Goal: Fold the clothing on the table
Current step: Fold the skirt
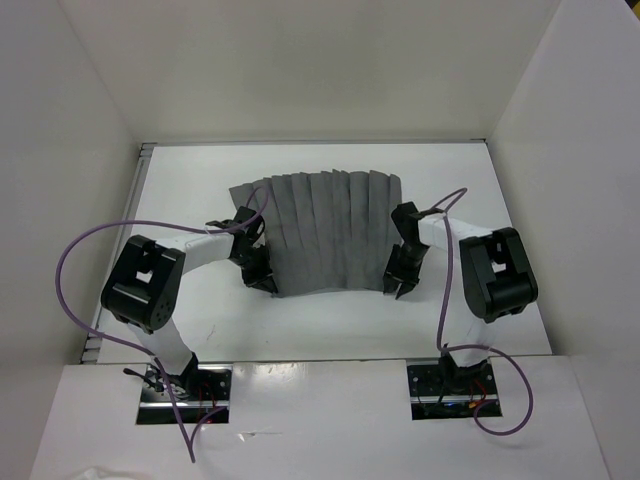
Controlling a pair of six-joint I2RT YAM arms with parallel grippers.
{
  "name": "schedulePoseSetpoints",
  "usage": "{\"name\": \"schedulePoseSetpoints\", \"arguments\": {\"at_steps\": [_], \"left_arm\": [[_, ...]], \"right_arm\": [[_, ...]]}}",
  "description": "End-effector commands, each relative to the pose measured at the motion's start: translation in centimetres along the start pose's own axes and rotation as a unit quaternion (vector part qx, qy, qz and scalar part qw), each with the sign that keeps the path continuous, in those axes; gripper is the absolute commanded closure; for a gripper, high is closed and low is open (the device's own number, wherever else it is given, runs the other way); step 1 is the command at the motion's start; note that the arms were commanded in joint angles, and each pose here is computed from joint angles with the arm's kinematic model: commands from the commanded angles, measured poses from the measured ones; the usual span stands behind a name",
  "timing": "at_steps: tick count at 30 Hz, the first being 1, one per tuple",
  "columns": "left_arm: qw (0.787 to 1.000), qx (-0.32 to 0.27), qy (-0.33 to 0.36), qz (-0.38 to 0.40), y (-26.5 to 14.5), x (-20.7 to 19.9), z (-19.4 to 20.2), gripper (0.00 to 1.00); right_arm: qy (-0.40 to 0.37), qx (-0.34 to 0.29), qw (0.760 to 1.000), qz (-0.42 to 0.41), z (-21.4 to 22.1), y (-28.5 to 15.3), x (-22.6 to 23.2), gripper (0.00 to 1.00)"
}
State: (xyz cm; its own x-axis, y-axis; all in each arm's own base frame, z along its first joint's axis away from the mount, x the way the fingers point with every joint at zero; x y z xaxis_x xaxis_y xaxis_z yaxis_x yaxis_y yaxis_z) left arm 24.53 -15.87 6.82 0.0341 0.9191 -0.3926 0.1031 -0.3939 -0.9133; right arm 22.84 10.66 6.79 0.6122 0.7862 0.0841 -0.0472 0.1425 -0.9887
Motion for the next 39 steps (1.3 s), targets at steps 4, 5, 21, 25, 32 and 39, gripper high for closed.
{"name": "schedulePoseSetpoints", "arguments": {"at_steps": [4, 5, 21, 25, 32, 39], "left_arm": [[0.999, 0.007, 0.005, -0.032, 0.9, 0.6, -0.5, 1.0], [0.999, 0.005, 0.005, -0.037, 1.1, 0.7, -0.8, 1.0], [0.999, -0.024, 0.024, -0.035, 0.1, 0.0, -2.9, 1.0], [0.999, -0.018, 0.022, -0.033, 0.1, 0.0, -2.7, 1.0], [0.999, -0.018, 0.022, -0.033, -0.2, -0.1, -2.6, 1.0], [0.999, -0.025, 0.015, -0.032, -0.9, 0.2, -2.9, 1.0]], "right_arm": [[-0.002, -0.036, 0.999, 0.013, -1.4, 1.8, 0.8, 1.0], [-0.002, -0.062, 0.998, 0.026, -2.3, 1.8, 0.8, 1.0], [-0.039, -0.13, 0.988, -0.067, -3.8, -8.0, 4.2, 0.57], [-0.027, -0.119, 0.991, -0.049, -4.7, -6.3, 3.5, 0.52], [-0.008, -0.117, 0.993, -0.029, -6.9, -3.8, 3.0, 0.5], [-0.003, -0.101, 0.995, -0.025, -7.9, -1.7, 3.6, 0.5]]}}
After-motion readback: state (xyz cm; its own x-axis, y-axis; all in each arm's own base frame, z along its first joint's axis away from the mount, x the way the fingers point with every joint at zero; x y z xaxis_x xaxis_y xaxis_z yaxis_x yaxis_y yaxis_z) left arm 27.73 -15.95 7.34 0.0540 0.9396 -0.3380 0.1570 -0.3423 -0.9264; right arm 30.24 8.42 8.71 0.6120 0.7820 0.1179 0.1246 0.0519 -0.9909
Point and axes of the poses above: each gripper's point midway between its finger pads, its own y axis out along the fingers, its own x axis along the line the jaws close on, z = x × y, the point moved 6 cm from there along -y, back along the fingers, and after that the axes turned 14 degrees about y, right-handed, at the moved point
